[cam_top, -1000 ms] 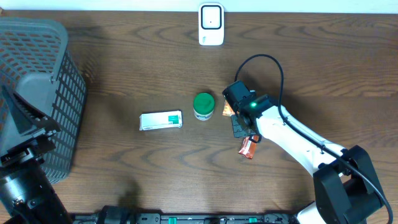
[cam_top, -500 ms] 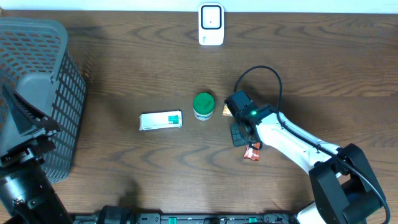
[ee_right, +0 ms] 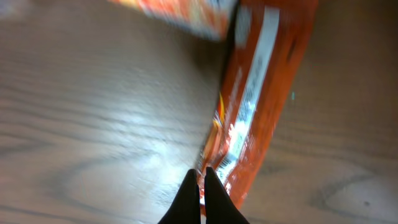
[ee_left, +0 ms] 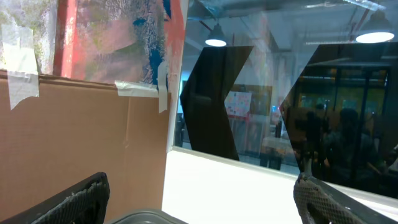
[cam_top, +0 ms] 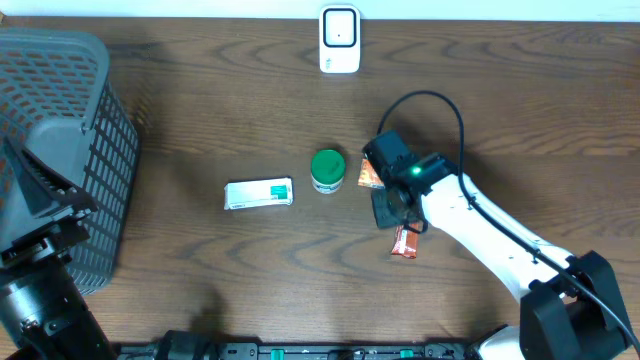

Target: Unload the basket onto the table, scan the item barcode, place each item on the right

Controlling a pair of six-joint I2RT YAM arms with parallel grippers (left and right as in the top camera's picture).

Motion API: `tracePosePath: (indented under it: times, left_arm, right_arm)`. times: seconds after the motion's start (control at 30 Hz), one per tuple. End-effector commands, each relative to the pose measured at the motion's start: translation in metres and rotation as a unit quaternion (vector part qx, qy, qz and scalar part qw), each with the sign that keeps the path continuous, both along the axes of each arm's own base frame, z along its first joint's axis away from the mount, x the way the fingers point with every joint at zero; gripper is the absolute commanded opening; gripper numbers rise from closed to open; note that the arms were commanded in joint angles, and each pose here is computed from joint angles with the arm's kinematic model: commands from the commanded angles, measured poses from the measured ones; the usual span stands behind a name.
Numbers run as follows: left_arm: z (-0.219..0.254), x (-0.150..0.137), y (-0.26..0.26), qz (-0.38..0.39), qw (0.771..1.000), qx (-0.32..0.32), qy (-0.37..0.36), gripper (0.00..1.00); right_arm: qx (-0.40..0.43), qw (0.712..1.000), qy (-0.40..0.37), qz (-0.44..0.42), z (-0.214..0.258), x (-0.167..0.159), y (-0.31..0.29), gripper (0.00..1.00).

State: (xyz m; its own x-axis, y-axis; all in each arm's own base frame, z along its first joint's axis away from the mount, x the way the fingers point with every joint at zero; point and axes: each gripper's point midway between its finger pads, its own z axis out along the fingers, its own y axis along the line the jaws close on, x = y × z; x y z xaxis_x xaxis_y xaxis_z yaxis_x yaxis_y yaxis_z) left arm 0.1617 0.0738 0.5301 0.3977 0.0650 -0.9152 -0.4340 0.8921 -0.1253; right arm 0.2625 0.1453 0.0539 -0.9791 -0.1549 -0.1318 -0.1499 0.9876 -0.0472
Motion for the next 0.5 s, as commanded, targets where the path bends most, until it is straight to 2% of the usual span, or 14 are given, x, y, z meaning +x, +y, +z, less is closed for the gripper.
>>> tracePosePath:
  times: [0.0, 0.47]
  left_arm:
    - [0.006, -0.009, 0.003, 0.008, 1.000, 0.000, -0.011, 0.95]
    - [0.006, -0.009, 0.003, 0.008, 1.000, 0.000, -0.011, 0.95]
  right_arm:
    - [-0.021, 1.000, 0.017, -0.012, -0.017, -0.014, -0.014, 0.01]
    - [-0.025, 0.998, 0.045, -0.035, -0.056, -0.044, -0.028, 0.01]
